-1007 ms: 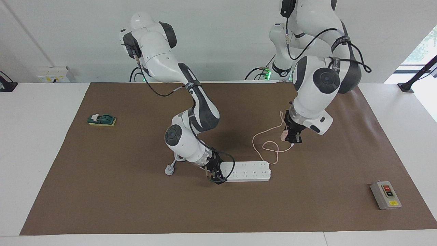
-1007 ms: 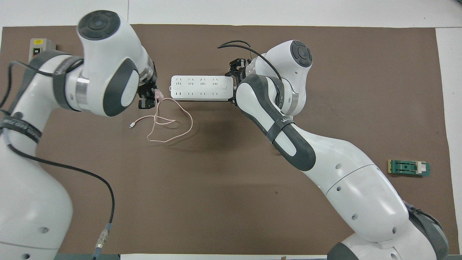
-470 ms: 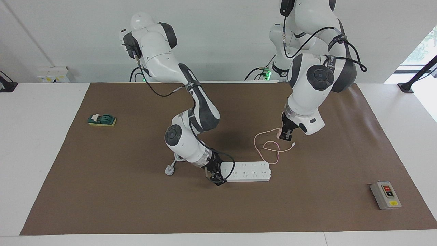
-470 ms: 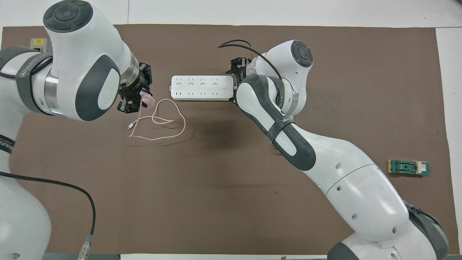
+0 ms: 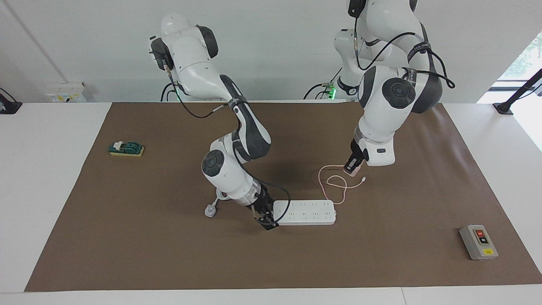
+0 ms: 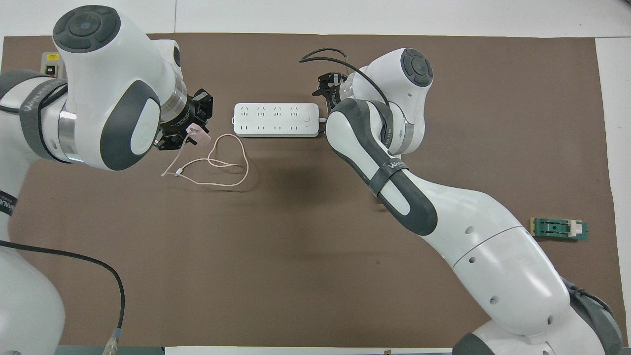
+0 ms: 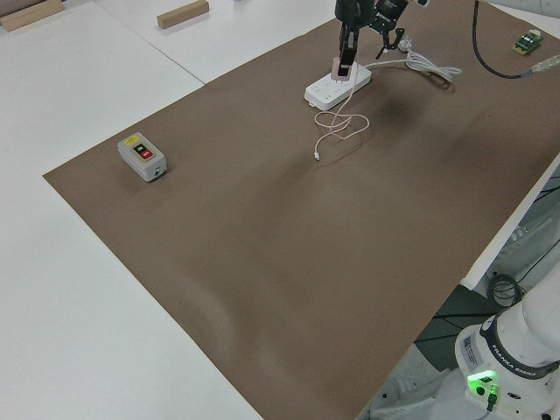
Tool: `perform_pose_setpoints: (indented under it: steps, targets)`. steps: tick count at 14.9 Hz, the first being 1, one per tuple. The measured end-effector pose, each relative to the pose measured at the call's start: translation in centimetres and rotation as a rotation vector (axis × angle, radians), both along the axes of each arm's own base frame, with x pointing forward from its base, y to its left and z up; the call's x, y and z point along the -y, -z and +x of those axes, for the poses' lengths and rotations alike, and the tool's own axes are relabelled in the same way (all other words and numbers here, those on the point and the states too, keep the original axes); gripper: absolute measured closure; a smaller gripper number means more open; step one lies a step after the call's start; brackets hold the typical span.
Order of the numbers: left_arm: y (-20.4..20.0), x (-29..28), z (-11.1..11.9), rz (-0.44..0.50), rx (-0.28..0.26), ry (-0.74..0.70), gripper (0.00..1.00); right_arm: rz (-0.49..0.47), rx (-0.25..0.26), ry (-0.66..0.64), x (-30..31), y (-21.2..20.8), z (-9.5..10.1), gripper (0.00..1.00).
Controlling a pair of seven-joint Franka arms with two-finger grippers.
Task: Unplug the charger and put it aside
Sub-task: 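Carry the charger nearer with the left gripper while the right gripper retracts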
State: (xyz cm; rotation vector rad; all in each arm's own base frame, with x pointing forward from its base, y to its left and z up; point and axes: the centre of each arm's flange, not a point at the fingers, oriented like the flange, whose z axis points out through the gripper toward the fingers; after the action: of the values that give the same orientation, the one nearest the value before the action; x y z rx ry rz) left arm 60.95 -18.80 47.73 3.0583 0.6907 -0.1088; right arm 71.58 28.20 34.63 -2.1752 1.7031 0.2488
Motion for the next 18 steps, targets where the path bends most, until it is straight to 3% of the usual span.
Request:
perform_pose_setpoints:
  steps: [4, 6, 11, 18]
  targets:
    - [0.2, -5.6, -2.0, -0.079, -0.005, 0.083, 0.69, -0.072, 0.014, -0.178, 4.4, -5.7, -0.5, 0.00]
    - [1.2, -8.2, -3.8, -0.148, 0.030, 0.153, 0.69, -0.134, 0.029, -0.295, 7.6, -8.7, -1.0, 0.00]
    - [5.1, -12.0, -9.2, -0.333, 0.109, 0.318, 0.69, -0.273, 0.020, -0.575, 14.3, -17.7, -4.9, 0.00]
    - [10.2, -13.4, -12.4, -0.433, 0.098, 0.495, 0.69, -0.311, 0.061, -0.913, 23.9, -24.5, -8.8, 0.00]
